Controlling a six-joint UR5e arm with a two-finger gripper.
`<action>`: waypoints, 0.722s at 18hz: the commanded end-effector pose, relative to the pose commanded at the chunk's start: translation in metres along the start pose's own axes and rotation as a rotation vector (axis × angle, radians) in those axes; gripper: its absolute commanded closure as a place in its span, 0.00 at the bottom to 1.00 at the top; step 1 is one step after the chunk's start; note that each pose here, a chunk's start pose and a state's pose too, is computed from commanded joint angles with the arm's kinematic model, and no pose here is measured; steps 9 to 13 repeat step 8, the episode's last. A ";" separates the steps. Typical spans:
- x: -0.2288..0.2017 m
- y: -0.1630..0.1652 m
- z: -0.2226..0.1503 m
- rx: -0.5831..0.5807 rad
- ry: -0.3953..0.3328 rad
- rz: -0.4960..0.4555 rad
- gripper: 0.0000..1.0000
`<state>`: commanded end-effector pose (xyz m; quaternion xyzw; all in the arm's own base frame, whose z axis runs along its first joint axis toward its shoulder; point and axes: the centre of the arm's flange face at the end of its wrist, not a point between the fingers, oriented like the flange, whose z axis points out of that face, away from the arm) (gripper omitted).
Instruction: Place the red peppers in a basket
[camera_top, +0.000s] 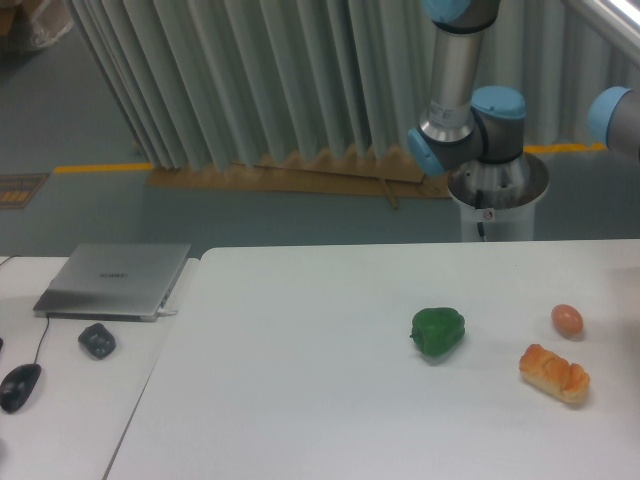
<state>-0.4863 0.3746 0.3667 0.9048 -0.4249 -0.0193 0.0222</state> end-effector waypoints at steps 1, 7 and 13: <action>0.000 -0.002 0.001 0.003 0.002 0.002 0.00; -0.001 -0.005 0.001 0.002 -0.001 0.006 0.00; -0.001 -0.005 0.000 0.001 -0.002 0.006 0.00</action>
